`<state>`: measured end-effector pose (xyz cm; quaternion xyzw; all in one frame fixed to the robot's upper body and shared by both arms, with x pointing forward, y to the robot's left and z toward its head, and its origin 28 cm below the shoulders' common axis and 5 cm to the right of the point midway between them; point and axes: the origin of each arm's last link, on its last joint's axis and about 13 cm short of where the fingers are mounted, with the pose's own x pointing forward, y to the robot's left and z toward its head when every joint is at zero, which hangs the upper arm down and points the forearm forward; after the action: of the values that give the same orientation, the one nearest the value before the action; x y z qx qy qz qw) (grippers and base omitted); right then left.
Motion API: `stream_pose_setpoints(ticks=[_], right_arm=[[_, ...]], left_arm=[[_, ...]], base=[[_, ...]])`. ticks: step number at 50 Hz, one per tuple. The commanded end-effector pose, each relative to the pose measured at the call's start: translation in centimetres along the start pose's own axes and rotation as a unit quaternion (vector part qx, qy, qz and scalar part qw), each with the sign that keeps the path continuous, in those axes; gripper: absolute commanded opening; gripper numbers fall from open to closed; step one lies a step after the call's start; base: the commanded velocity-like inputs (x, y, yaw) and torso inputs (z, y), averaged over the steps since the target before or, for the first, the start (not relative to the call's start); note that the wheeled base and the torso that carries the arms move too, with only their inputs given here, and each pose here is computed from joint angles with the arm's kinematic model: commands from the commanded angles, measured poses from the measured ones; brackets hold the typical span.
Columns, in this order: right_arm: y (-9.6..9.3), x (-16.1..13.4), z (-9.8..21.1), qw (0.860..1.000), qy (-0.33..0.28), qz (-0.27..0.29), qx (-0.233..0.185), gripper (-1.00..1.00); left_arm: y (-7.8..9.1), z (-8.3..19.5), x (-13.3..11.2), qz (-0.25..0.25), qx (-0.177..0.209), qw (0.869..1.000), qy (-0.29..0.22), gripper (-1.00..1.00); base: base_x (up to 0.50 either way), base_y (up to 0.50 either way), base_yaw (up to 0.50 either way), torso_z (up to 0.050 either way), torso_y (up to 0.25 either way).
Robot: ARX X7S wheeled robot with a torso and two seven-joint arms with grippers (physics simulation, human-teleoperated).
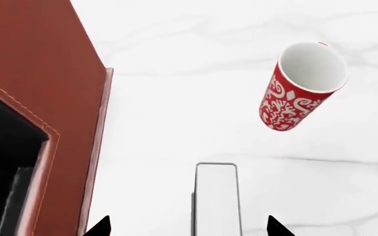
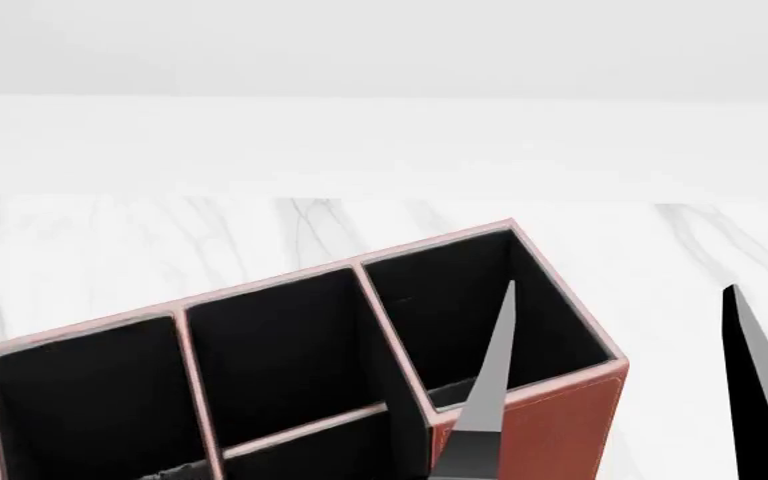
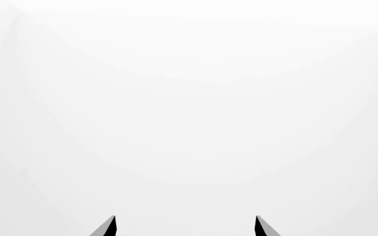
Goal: Pick up the book and place it in the front compartment of the caddy.
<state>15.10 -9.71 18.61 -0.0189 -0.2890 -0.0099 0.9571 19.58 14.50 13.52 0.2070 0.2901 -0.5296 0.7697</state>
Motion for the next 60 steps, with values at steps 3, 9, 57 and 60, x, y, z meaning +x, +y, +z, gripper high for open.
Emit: stream_pose_setpoints(ticks=[3,9,57,60], right_arm=[[0.1,0.3,0.5,1.000,-0.013,0.008,0.014,1.00],[0.1,0.2,0.5,1.000,-0.015,0.010,0.016,1.00],[-0.2,0.2,1.0,1.000,-0.024,0.003,0.016,1.00],[-0.3,0.2,1.0,1.000,-0.024,0.002,0.017,1.00]], left_arm=[[-0.7,0.5,1.5,-0.008,0.001,1.000,0.017,1.00],[-1.0,0.4,1.9,-0.017,0.005,0.999,0.028,1.00],[-0.4,0.4,0.4,-0.004,0.045,0.998,0.052,-1.00],[0.0,1.1,-0.8,0.002,0.066,0.997,0.037,-1.00]], base=[[0.00,0.00,0.00,0.000,0.000],[0.00,0.00,0.00,0.000,0.000],[0.00,0.00,0.00,0.000,0.000],[0.00,0.00,0.00,0.000,0.000]])
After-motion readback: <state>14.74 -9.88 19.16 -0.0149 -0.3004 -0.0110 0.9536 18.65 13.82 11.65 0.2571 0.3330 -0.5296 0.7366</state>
